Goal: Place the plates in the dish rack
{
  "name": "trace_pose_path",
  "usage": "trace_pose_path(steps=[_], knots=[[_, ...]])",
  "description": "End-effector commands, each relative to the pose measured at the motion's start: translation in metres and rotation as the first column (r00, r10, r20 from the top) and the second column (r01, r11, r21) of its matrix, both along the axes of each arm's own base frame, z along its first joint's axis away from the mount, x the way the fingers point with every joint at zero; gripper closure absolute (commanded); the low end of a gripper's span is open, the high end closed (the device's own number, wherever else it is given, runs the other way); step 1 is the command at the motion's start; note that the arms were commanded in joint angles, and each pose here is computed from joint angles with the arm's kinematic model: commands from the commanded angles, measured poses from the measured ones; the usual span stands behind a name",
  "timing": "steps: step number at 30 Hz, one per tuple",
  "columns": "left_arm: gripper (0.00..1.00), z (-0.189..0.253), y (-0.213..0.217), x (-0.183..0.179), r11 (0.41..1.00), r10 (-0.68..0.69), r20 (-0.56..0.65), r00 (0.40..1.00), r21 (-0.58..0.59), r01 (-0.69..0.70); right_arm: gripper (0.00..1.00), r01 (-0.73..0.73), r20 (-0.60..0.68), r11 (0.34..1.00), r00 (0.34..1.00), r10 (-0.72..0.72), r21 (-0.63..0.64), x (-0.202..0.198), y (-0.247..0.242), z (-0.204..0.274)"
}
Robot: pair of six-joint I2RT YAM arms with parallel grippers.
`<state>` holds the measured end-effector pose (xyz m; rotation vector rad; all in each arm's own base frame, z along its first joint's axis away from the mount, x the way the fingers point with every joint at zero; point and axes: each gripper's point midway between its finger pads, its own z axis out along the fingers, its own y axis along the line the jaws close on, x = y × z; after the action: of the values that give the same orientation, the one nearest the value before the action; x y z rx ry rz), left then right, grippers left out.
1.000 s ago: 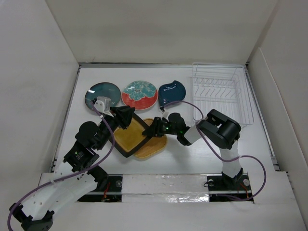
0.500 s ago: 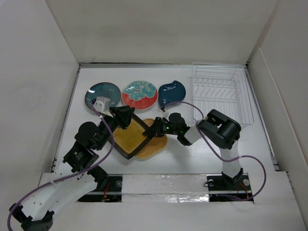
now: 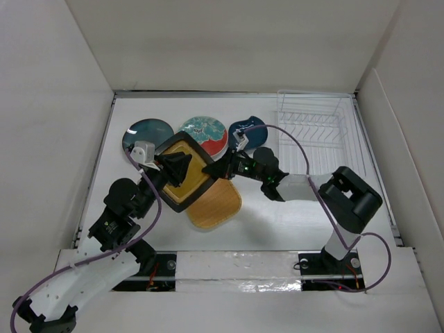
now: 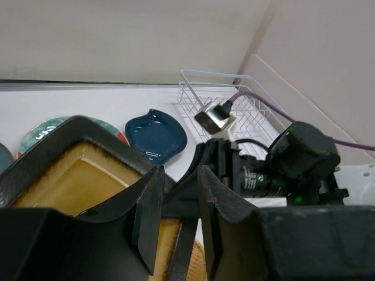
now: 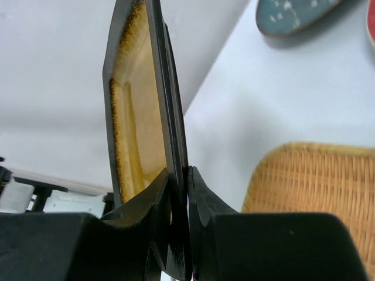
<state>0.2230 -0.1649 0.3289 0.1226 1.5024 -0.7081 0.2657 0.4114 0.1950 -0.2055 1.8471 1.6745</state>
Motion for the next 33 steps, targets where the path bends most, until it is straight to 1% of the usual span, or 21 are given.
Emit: trace_pose_path(steps=[1,2,4,5,6,8,9,10,12,13,14,15,16,18,20,21,22,23,28,31,33], knots=[[0.74,0.028,0.01,-0.002,0.999,0.032,0.069,0.997,-0.045,-0.029,1.0,0.074,0.184,0.983,0.977,-0.105,0.167,0.022,-0.018,0.09],[0.74,0.032,0.013,-0.003,0.998,0.039,0.08,0.996,-0.052,-0.035,1.0,0.139,0.187,0.98,0.969,-0.164,0.139,0.039,-0.032,0.086],[0.74,0.035,0.015,-0.004,0.997,0.049,0.085,0.995,-0.058,-0.044,1.0,0.208,0.217,0.969,0.948,-0.233,0.13,0.053,-0.053,0.1],[0.74,0.037,0.016,-0.006,0.997,0.048,0.091,0.995,-0.063,-0.042,1.0,0.29,0.231,0.953,0.924,-0.304,0.09,0.073,-0.071,0.097],[0.74,0.037,0.017,-0.007,0.997,0.047,0.093,0.995,-0.064,-0.041,1.0,0.331,0.257,0.939,0.903,-0.345,0.098,0.077,-0.085,0.112],[0.74,0.04,0.019,-0.009,0.996,0.051,0.105,0.993,-0.074,-0.043,1.0,0.418,0.28,0.906,0.865,-0.417,0.06,0.093,-0.111,0.115],[0.74,0.04,0.019,-0.008,0.996,0.052,0.104,0.993,-0.075,-0.044,1.0,0.471,0.307,0.878,0.827,-0.471,0.081,0.101,-0.135,0.133],[0.74,0.038,0.018,-0.008,0.997,0.049,0.102,0.994,-0.071,-0.042,1.0,0.503,0.322,0.86,0.804,-0.501,0.084,0.104,-0.149,0.14],[0.73,0.035,0.014,-0.009,0.998,0.025,0.093,0.995,-0.062,-0.019,1.0,0.616,0.343,0.786,0.727,-0.595,0.057,0.12,-0.19,0.145],[0.74,0.034,0.013,-0.009,0.998,0.021,0.089,0.996,-0.063,-0.016,1.0,0.649,0.369,0.757,0.685,-0.628,0.082,0.114,-0.208,0.163],[0.74,0.034,0.012,-0.01,0.998,0.015,0.089,0.996,-0.065,-0.009,1.0,0.712,0.382,0.701,0.638,-0.669,0.039,0.119,-0.228,0.159],[0.73,0.033,0.011,-0.01,0.998,0.007,0.091,0.996,-0.066,-0.001,1.0,0.751,0.392,0.659,0.598,-0.699,0.03,0.119,-0.246,0.163],[0.73,0.032,0.009,-0.01,0.998,0.002,0.089,0.996,-0.066,0.004,1.0,0.801,0.416,0.595,0.522,-0.745,0.06,0.115,-0.277,0.181],[0.73,0.029,0.002,-0.011,0.998,-0.032,0.077,0.997,-0.06,0.036,1.0,0.887,0.433,0.463,0.416,-0.8,0.003,0.116,-0.319,0.176],[0.73,0.028,-0.002,-0.012,0.997,-0.054,0.07,0.996,-0.058,0.058,1.0,0.957,0.472,0.288,0.274,-0.838,-0.045,0.111,-0.373,0.178],[0.73,0.028,-0.005,-0.014,0.995,-0.071,0.074,0.995,-0.06,0.076,1.0,0.973,0.482,0.221,0.226,-0.846,-0.069,0.109,-0.391,0.175],[0.73,0.029,-0.005,-0.014,0.995,-0.071,0.076,0.995,-0.063,0.076,1.0,0.98,0.505,0.191,0.193,-0.841,-0.057,0.107,-0.402,0.183],[0.73,0.029,-0.005,-0.014,0.995,-0.075,0.075,0.994,-0.065,0.08,1.0,0.993,0.52,0.042,0.096,-0.849,-0.114,0.1,-0.439,0.175],[0.73,0.026,-0.014,-0.016,0.991,-0.116,0.064,0.991,-0.061,0.12,1.0,0.985,0.569,-0.115,-0.021,-0.822,-0.13,0.084,-0.49,0.186],[0.73,0.024,-0.018,-0.017,0.989,-0.13,0.055,0.99,-0.06,0.134,1.0,0.985,0.585,-0.121,-0.025,-0.81,-0.126,0.085,-0.495,0.197],[0.73,0.023,-0.021,-0.019,0.988,-0.144,0.052,0.988,-0.054,0.147,1.0,0.978,0.606,-0.13,-0.006,-0.795,-0.161,0.085,-0.497,0.196]])
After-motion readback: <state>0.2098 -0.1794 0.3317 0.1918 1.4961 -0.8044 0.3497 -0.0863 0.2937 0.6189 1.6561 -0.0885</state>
